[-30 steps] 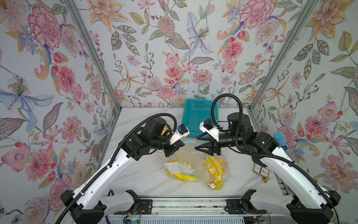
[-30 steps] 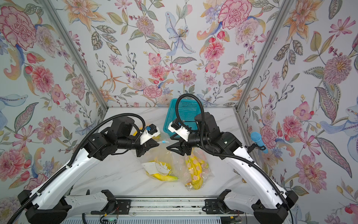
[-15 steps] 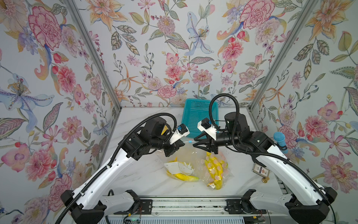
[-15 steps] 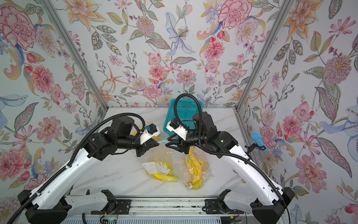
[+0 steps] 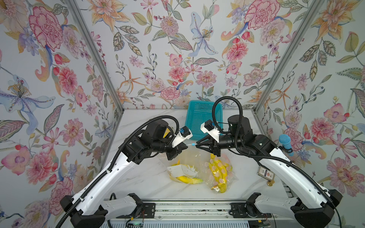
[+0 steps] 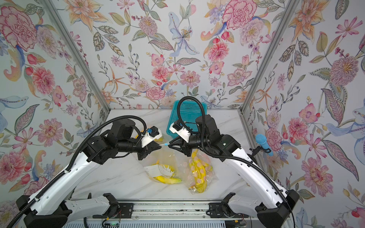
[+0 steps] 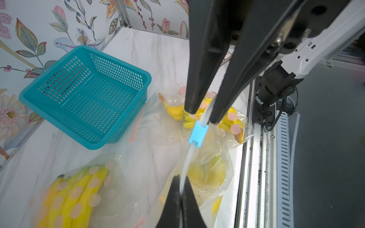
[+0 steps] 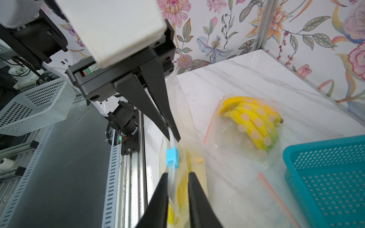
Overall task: Open the zip-top bag and take out the banana
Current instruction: Unzip the zipper on the zipper food storage bag.
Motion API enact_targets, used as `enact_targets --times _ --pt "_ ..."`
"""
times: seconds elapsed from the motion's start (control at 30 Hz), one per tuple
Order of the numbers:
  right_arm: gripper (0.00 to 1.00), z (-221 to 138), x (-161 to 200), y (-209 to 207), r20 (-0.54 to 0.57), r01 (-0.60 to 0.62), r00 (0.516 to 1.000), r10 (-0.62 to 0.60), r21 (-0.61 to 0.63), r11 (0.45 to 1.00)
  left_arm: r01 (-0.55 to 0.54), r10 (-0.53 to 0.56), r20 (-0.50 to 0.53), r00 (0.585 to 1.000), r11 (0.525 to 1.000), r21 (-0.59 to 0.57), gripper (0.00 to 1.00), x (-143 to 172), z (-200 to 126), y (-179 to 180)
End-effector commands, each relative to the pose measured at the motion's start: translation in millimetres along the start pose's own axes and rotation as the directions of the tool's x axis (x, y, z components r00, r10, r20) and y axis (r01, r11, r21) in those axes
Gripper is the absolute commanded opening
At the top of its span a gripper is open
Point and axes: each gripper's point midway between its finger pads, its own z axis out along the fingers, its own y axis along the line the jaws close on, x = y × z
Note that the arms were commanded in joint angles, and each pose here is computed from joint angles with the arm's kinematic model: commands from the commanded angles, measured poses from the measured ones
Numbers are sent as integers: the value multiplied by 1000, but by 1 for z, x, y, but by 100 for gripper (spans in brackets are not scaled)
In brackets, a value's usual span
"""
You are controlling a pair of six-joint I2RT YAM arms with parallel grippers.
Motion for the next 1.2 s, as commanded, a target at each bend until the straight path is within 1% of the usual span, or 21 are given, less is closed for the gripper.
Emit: enact_targets --times 0.0,0.1,0.27,0.37,0.4,0.43,0.5,0.57,0.63,0.67,0.73,0.87,1.0,1.17 --pt "16 3 -3 1 17 10 1000 -10 -6 1000 5 -5 17 1000 1000 24 0 -2 -5 -9" --pt "12 2 -5 2 23 16 1000 -15 -3 1000 6 -6 14 1000 1000 23 0 -1 -5 -9" --pt "0 2 -6 3 26 21 999 -21 -4 1000 0 0 19 1000 1000 6 0 -2 -9 -7" --pt "0 1 -6 4 27 29 999 -29 -5 1000 -6 7 33 999 1000 -5 0 -6 -11 -6" --pt "0 1 -6 4 28 32 999 -32 -6 999 -6 7 39 999 1000 -7 2 -8 -12 -6" --pt "0 1 -5 5 28 37 999 -37 -10 999 -7 7 44 999 1000 -9 9 -9 -13 -6" --pt "0 0 -4 6 29 52 998 -51 -12 999 -12 13 57 998 1000 -15 28 -12 -14 -5" --pt "0 -1 -2 8 29 74 997 -73 -19 997 -21 22 74 997 1000 -17 43 -15 -15 -5" --pt "0 -3 2 21 45 142 989 -138 -86 986 -42 44 100 994 999 -16 53 -20 -18 -7" --pt "0 -4 4 24 50 179 983 -175 -93 979 -53 55 114 992 998 -16 57 -23 -19 -8" --pt "0 -4 5 24 51 212 977 -208 -81 974 -76 77 142 987 997 -15 61 -29 -21 -9" --pt "0 -8 6 30 66 264 964 -258 -97 960 -122 118 165 979 993 11 60 -37 -20 -13" --pt "0 -10 5 32 77 281 959 -274 -104 954 -146 139 143 980 989 38 56 -41 -12 -14" --pt "0 -10 3 32 81 288 957 -280 -104 952 -173 162 159 974 983 59 50 -52 -8 -18"
